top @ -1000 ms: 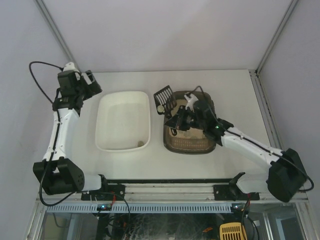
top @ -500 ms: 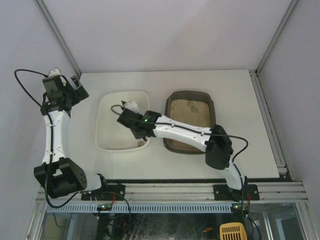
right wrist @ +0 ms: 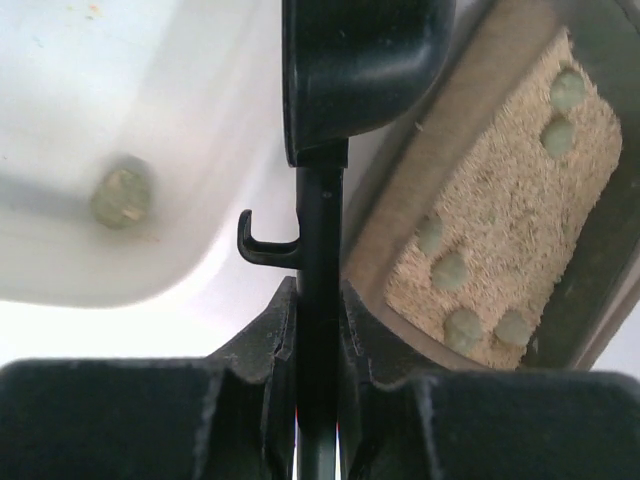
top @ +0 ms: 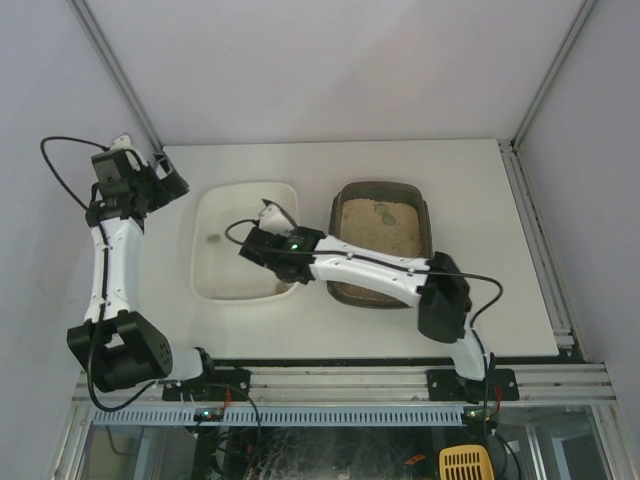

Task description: Clean the litter box

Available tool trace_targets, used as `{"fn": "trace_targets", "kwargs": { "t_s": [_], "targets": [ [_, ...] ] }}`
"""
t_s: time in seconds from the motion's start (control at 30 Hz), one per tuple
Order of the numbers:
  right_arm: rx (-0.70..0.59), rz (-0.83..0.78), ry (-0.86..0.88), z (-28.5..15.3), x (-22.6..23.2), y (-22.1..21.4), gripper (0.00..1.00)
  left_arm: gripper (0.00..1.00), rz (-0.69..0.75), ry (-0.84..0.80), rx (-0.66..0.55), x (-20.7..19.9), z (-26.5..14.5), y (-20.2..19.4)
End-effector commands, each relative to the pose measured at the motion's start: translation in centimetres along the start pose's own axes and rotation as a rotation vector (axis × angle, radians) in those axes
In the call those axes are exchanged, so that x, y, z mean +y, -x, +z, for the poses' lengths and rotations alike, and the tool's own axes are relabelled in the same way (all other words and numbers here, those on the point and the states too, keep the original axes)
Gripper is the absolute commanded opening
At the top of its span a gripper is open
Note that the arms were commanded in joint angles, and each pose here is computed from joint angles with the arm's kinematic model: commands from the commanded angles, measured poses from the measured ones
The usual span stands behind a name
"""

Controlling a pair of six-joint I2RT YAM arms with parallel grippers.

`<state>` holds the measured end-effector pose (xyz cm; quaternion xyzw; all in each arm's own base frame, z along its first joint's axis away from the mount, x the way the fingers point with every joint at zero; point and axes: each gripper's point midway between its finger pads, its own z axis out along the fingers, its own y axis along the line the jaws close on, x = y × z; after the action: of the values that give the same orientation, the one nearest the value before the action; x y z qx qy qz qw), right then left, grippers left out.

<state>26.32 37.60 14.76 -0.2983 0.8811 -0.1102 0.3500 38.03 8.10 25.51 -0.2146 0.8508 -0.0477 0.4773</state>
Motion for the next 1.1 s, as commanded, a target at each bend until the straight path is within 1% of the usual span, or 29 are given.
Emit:
{"fn": "trace_targets", "kwargs": {
  "t_s": [0.0,0.07,0.13,0.17,0.3,0.4,0.47,0.57,0.63,0.7,0.8,0.97,1.07],
  "targets": [
    [-0.083,0.287,0.05,-5.1,-7.7,1.2,0.0,1.0,0.086,-0.17,0.023,-5.9,0.5,0.5],
    [0.012,0.365,0.101,-4.5,-9.5,-2.1,0.0,1.0,0.108,-0.228,0.049,-8.9,1.0,-0.1],
    [0.053,0.439,0.137,-4.8,-11.5,-4.2,0.0,1.0,0.109,-0.302,0.086,-12.4,1.1,-0.9],
    [0.095,0.464,0.14,-4.5,-12.2,-6.0,0.0,1.0,0.098,-0.345,0.124,-14.0,1.4,-1.7],
    [0.223,0.595,0.188,-4.8,-15.0,-10.0,0.0,1.0,0.035,-0.552,0.268,-21.7,0.7,-4.3],
    [0.33,0.645,0.194,-4.7,-16.1,-11.9,0.0,1.0,-0.048,-0.665,0.374,-26.4,0.6,-6.7],
    [0.376,0.662,0.178,-4.1,-16.7,-12.6,0.0,1.0,-0.107,-0.725,0.424,-29.3,0.5,-8.2],
    [0.438,0.675,0.167,-2.9,-16.9,-13.2,0.0,1.0,-0.158,-0.758,0.419,-32.3,1.2,-9.7],
    [0.489,0.682,0.136,-2.0,-17.1,-13.7,0.0,1.0,-0.189,-0.76,0.421,-33.4,1.6,-10.6],
    [0.533,0.679,0.085,-1.1,-17.6,-14.3,0.0,1.0,-0.244,-0.77,0.465,-34.3,1.2,-11.4],
    [0.541,0.65,0.027,0.0,-18.3,-14.3,0.0,1.0,-0.27,-0.789,0.497,-34.7,0.4,-11.7],
    [0.56,0.636,-0.023,2.0,-19.3,-14.3,0.0,1.0,-0.23,-0.797,0.428,-33.0,-1.5,-10.5],
    [0.529,0.641,-0.053,3.1,-19.9,-13.9,0.0,1.0,-0.24,-0.812,0.413,-31.1,-3.1,-9.4]
  ]
}}
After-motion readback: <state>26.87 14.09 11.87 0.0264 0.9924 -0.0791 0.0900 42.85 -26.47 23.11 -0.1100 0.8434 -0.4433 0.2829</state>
